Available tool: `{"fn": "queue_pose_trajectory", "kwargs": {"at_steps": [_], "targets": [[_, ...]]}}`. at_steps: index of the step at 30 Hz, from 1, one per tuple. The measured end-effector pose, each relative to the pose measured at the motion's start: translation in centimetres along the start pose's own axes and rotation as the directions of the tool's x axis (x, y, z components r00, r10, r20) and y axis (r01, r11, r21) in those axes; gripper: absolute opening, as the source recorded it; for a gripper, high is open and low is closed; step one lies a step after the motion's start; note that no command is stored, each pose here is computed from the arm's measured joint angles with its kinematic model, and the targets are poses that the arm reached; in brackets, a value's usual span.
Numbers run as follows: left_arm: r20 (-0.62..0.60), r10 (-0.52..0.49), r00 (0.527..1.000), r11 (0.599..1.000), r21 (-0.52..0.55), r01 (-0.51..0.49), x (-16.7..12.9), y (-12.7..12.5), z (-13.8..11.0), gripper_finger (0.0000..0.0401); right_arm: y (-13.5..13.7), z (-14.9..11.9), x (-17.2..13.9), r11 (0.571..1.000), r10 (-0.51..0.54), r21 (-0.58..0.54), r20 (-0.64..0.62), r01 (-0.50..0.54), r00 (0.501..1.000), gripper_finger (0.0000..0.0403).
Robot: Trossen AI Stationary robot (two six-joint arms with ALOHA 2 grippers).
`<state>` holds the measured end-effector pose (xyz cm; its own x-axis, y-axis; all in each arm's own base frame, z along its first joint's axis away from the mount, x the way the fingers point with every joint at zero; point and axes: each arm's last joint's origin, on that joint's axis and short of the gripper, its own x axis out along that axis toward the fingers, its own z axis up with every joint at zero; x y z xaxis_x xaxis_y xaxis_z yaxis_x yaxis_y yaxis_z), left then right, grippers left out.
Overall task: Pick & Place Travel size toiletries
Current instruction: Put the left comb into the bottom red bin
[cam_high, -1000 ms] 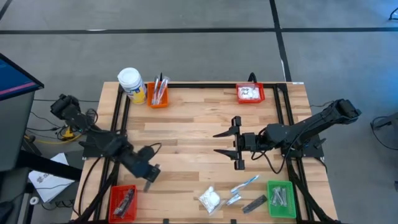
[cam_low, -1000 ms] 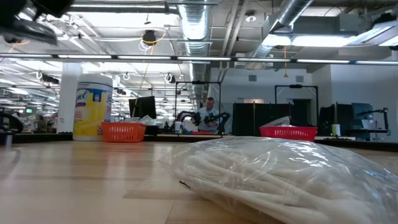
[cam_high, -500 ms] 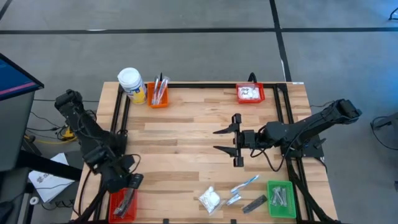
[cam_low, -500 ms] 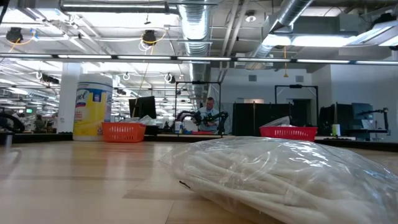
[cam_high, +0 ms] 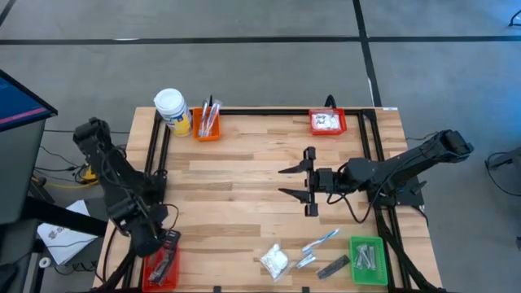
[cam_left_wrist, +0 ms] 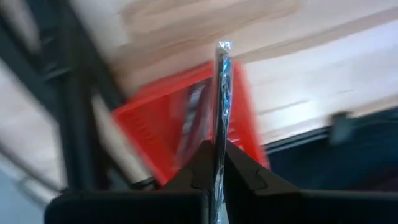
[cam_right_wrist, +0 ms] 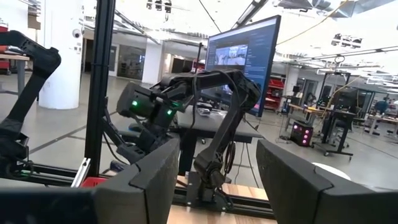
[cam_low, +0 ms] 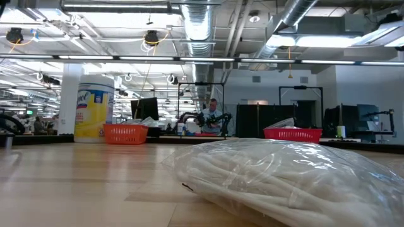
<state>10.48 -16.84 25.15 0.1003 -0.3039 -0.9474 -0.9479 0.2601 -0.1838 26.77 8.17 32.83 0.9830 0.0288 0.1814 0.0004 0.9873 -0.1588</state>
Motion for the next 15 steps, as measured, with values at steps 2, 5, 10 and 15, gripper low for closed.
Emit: {"fn": "queue_pose_trajectory", "kwargs": {"at_steps": [2,5,10,15], "targets": [[-0.019,0.066,0.998,0.998,-0.015,-0.066,0.3,0.2,-0.1,0.0006,0.0,0.0,0.0,1.0,0.0,0.0,0.0,0.0,1.0,0.0208],[-0.029,0.121,0.992,0.992,-0.015,-0.122,1.0,0.1,-0.4,0.0006,0.0,0.0,0.0,1.0,0.0,0.0,0.0,0.0,1.0,0.0209],[-0.053,0.113,0.992,0.994,0.019,-0.112,2.6,-0.5,-1.6,0.0006,0.0,0.0,0.0,1.0,0.0,0.0,0.0,0.0,1.0,0.0208],[-0.048,0.123,0.991,0.992,0.033,-0.122,4.6,-1.1,-2.6,0.0006,0.0,0.0,0.0,1.0,0.0,0.0,0.0,0.0,1.0,0.0205]]}}
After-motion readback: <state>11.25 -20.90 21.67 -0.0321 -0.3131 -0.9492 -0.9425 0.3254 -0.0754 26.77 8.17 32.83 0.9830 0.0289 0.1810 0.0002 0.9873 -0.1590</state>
